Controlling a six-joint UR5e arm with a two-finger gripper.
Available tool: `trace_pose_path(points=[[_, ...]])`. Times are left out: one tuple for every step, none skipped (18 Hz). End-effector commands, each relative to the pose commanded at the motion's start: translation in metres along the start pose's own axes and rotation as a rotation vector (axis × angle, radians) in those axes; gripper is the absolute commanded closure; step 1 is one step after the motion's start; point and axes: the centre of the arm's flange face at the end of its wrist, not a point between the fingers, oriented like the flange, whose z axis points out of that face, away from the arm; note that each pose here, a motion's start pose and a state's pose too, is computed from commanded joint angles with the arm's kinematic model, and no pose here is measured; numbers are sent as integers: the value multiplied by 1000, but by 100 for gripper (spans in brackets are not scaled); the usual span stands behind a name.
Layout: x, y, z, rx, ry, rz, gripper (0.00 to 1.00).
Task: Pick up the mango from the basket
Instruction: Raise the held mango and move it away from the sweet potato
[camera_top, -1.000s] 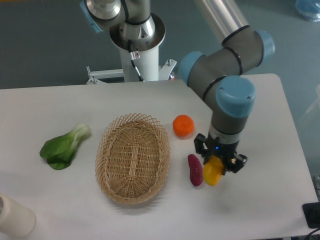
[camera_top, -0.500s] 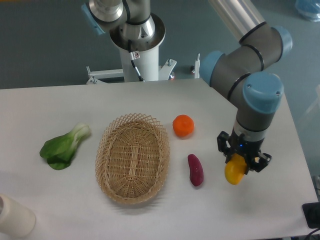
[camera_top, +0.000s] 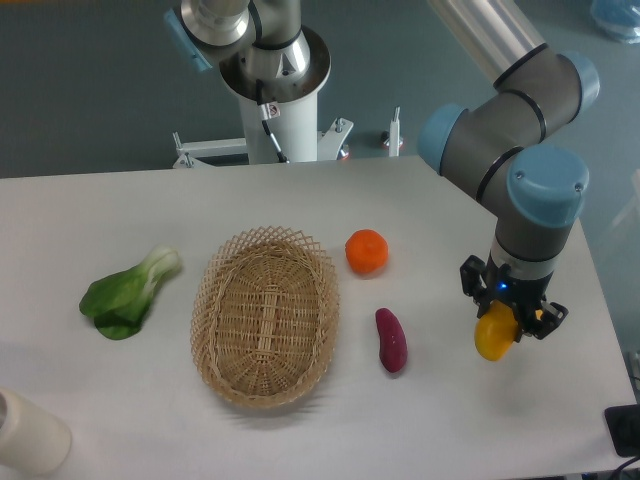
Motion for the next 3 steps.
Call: trace_pose_path(points=[[0, 1, 1, -5, 1, 0, 69], [1, 1, 1, -6, 0, 0, 69], [1, 1, 2, -6, 0, 0, 70]])
